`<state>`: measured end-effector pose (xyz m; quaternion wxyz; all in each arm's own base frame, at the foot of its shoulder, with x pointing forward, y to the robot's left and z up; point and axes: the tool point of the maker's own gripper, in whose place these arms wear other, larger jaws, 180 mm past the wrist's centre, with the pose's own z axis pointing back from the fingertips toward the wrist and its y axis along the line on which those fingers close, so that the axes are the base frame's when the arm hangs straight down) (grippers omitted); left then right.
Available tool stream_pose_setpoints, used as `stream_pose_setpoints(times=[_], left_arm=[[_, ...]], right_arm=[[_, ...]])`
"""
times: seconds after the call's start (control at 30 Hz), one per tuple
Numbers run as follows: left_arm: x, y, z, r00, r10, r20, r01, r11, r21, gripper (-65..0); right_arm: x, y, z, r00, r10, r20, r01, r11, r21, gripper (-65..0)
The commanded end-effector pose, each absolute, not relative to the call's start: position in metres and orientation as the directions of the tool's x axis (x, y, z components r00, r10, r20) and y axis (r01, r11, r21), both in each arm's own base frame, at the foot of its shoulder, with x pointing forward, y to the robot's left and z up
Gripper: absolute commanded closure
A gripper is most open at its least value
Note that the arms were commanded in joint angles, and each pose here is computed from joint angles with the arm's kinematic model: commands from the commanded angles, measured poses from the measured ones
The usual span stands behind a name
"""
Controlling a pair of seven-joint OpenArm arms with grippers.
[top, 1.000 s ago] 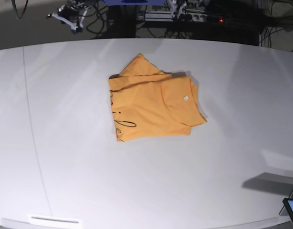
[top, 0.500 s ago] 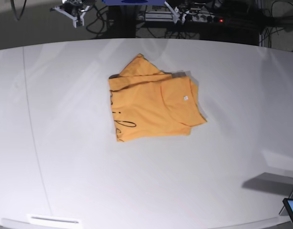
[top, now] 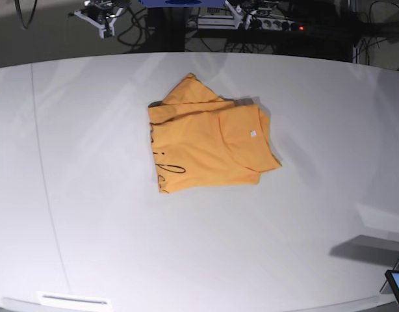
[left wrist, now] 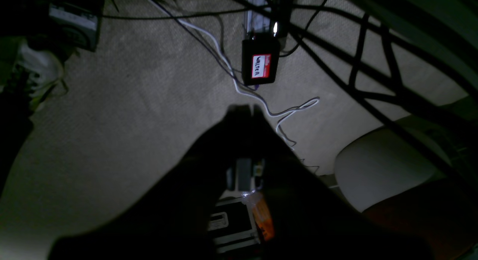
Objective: Fold the T-shirt properly
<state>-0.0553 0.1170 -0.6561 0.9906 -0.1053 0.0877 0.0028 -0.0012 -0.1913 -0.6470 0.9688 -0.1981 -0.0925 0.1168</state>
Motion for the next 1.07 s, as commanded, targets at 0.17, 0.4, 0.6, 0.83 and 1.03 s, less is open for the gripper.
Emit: stream_pose_setpoints(times=[0.17, 0.4, 0.6, 0.83, 1.03], left_arm=[[-0.055, 0.115, -0.656, 0.984, -0.010, -0.176, -0.028, 0.977, -0.212, 0.0], [-0.055, 0.112, -0.656, 0.984, -0.008, -0.176, -0.030, 0.976, -0.217, 0.0], [-0.044, 0.104, -0.657, 0.987, -0.008, -0.159, -0.029, 0.973, -0.229, 0.0], [-0.041, 0.103, -0.657, 0.988, 0.004, -0.155, -0.041, 0.972, -0.230, 0.0], [-0.041, 0.103, -0.657, 0.988, 0.005, -0.154, -0.041, 0.972, -0.230, 0.0]], right_arm=[[0.001, -0.214, -0.643, 0.952, 0.277, 0.134, -0.192, 0.875, -0.445, 0.0], [0.002, -0.231, -0.641, 0.951, 0.283, 0.128, -0.194, 0.863, -0.467, 0.0], [0.002, -0.228, -0.641, 0.951, 0.282, 0.131, -0.193, 0.865, -0.464, 0.0], [0.004, -0.227, -0.641, 0.950, 0.280, 0.136, -0.189, 0.866, -0.463, 0.0], [0.005, -0.230, -0.641, 0.950, 0.283, 0.134, -0.191, 0.863, -0.467, 0.0]])
